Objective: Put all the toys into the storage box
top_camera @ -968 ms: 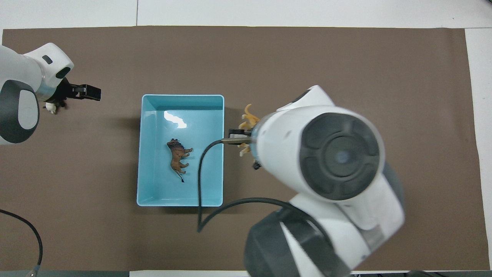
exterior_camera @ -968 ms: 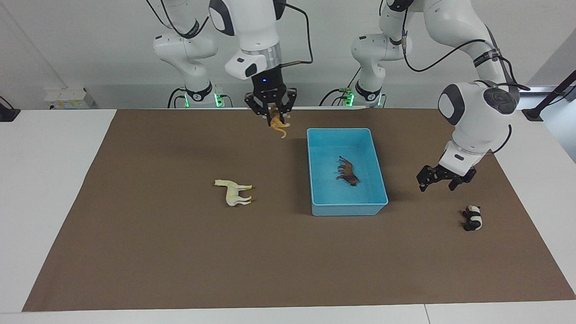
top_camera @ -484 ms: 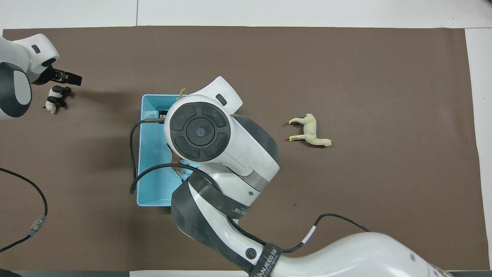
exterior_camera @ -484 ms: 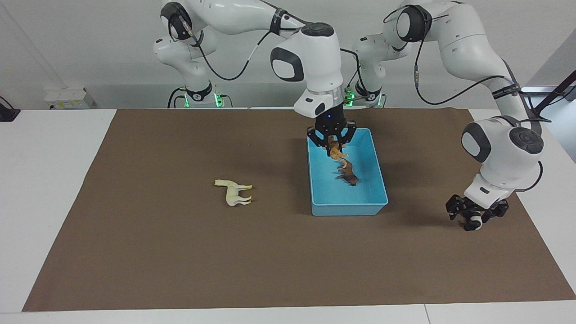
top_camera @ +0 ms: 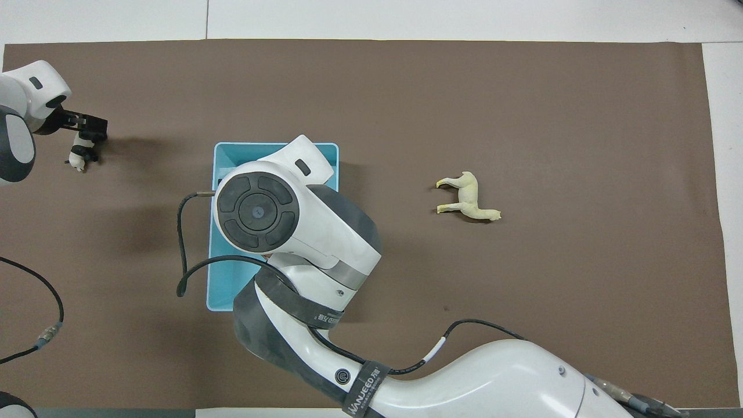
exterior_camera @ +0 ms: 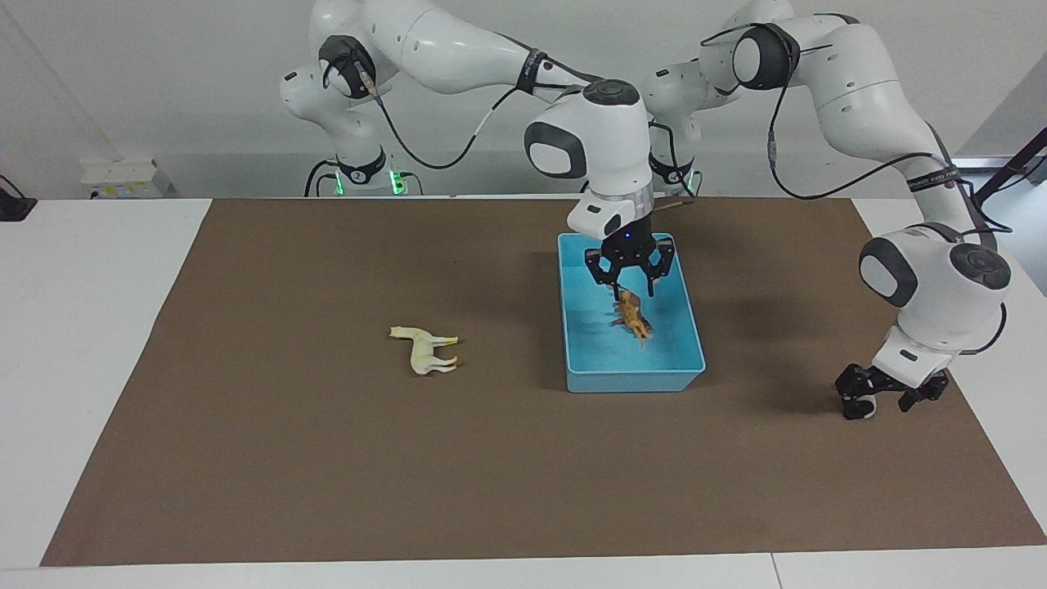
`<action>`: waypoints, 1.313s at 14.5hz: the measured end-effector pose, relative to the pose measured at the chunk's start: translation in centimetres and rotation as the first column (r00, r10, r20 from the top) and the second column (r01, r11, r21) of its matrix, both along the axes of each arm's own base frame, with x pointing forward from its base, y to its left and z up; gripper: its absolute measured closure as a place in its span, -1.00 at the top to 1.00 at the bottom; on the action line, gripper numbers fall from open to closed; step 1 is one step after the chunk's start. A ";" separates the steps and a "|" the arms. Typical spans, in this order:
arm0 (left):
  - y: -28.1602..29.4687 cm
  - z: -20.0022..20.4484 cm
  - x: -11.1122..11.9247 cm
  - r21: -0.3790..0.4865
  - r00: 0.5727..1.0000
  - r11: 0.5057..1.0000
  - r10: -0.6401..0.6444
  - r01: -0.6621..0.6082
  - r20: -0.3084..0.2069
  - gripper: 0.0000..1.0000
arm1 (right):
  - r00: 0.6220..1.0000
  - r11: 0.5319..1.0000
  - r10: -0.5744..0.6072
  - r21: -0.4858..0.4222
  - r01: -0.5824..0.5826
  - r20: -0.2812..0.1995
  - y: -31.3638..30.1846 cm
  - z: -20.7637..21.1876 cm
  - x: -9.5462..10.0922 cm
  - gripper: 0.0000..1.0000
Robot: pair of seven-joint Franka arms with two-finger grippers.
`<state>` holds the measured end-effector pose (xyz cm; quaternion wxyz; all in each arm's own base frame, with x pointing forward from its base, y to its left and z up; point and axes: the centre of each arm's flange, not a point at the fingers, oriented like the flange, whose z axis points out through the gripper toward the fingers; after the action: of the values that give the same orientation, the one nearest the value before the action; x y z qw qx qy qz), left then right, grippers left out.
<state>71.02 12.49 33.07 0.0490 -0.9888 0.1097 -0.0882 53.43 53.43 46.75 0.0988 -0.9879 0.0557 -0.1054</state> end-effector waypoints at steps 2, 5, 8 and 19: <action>0.2 -1.8 -0.5 -0.002 1.000 1.000 0.002 -0.002 0.011 1.00 | 0.998 0.997 -0.026 -0.071 0.022 -0.051 -1.1 0.3 -0.3 0.80; 0.4 -3.3 -1.2 -0.004 1.000 1.000 0.005 -0.005 0.007 1.00 | 0.992 0.983 -0.098 -0.163 0.084 -0.076 -5.5 2.1 1.5 1.00; 0.6 -3.5 -1.4 -0.004 1.000 1.000 0.009 -0.009 0.004 0.94 | 0.990 0.973 -0.112 -0.210 0.092 -0.085 -13.5 2.8 6.6 1.00; 1.2 -3.4 -1.8 -0.011 1.000 1.000 0.024 -0.024 -0.017 -0.19 | 0.989 0.961 -0.020 -0.275 -0.022 -0.150 -32.3 -13.8 6.8 1.00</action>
<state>69.20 13.71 29.69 0.0437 -0.9910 0.0978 -0.0798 60.21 21.09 32.92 -0.0441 -0.9972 0.0474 -0.0370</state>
